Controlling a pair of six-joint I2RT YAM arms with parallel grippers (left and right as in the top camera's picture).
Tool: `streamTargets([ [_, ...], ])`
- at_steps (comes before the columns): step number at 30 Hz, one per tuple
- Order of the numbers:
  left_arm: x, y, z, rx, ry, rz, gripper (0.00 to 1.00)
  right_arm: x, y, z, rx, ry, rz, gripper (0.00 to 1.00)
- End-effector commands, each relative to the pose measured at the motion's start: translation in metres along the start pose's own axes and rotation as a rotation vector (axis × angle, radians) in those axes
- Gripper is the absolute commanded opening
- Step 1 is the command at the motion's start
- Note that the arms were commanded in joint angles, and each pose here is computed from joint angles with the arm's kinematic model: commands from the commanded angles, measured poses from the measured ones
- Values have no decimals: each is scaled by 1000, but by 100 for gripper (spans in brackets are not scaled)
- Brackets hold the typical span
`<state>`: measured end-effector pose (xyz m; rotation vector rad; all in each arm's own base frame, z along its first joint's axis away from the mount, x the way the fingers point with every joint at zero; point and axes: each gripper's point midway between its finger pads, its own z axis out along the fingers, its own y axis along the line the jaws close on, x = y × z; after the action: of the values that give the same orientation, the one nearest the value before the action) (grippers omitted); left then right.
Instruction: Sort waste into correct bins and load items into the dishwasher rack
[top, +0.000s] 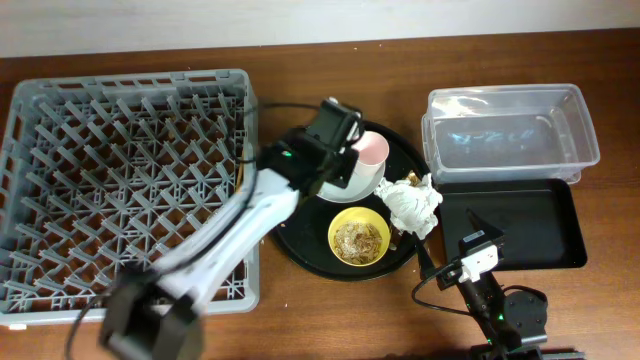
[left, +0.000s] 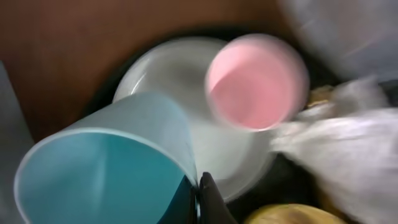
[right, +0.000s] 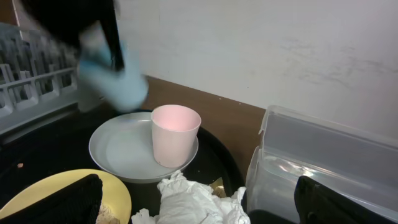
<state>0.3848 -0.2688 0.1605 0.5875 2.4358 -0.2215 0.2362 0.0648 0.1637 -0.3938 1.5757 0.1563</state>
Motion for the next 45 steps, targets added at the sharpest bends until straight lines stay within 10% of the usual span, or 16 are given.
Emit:
streamTargets([
  [1, -63, -28, -126, 218, -242, -59, 0, 3, -1, 0, 8, 5, 10, 99],
  [16, -15, -58, -317, 811, -230, -108, 0, -6, -5, 0, 27, -26, -148, 99],
  [27, -22, -49, -325, 961, -219, -152, 0, -77, 33, -16, -257, -157, 387, 98],
  [45, -32, -52, -320, 1022, -226, -127, 0, -229, 73, 34, -890, 448, 692, 98],
])
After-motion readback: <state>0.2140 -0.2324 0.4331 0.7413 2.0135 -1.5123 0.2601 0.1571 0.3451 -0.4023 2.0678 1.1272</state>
